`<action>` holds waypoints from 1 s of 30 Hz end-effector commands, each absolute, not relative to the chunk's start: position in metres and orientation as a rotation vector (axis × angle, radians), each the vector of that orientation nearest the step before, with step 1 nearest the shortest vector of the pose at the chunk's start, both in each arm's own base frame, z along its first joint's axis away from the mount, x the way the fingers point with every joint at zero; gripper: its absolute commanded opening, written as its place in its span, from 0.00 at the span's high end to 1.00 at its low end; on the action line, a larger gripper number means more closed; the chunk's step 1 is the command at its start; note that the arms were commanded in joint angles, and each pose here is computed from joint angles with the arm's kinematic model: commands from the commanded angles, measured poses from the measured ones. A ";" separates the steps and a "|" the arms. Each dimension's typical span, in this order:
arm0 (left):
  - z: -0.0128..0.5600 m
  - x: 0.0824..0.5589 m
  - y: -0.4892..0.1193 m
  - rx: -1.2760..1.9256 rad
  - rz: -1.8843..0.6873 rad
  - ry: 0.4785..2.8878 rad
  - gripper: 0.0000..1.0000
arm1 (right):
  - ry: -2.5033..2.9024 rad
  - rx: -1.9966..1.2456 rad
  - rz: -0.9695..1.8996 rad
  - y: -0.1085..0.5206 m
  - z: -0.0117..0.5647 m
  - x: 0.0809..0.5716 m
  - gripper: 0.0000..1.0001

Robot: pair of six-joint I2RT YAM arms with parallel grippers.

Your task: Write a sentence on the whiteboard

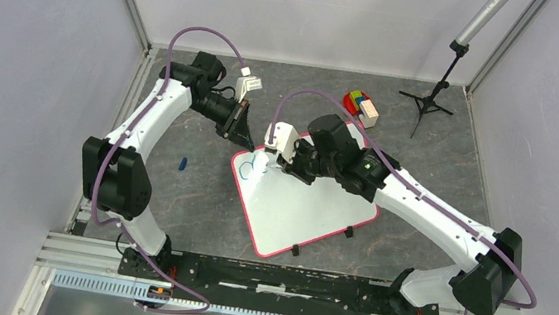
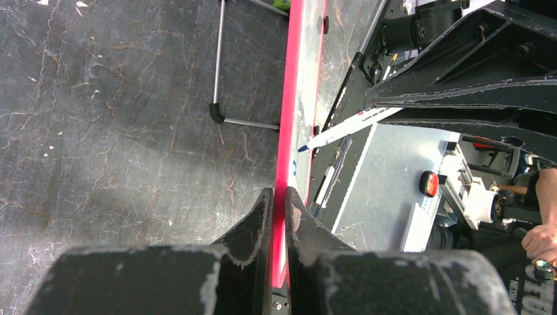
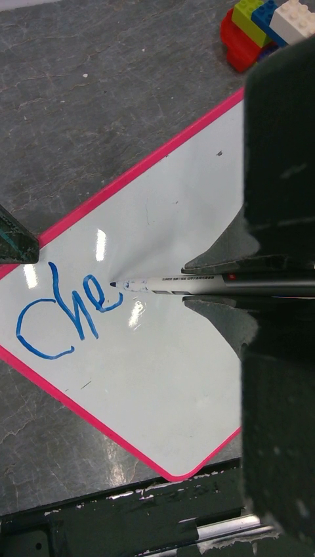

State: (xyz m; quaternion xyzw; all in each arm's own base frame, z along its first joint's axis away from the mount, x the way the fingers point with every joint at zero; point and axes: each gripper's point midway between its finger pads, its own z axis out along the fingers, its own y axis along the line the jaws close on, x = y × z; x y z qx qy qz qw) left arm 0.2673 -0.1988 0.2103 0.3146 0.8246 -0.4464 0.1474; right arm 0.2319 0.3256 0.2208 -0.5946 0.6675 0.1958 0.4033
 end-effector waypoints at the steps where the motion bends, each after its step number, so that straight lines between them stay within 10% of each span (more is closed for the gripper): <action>1: 0.212 0.258 -0.204 0.976 -1.303 2.343 0.98 | 1.662 -1.465 0.453 0.327 0.230 0.243 1.00; 30: 0.213 0.258 -0.205 0.975 -1.311 2.340 0.98 | 1.681 -1.411 0.429 0.319 0.239 0.260 1.00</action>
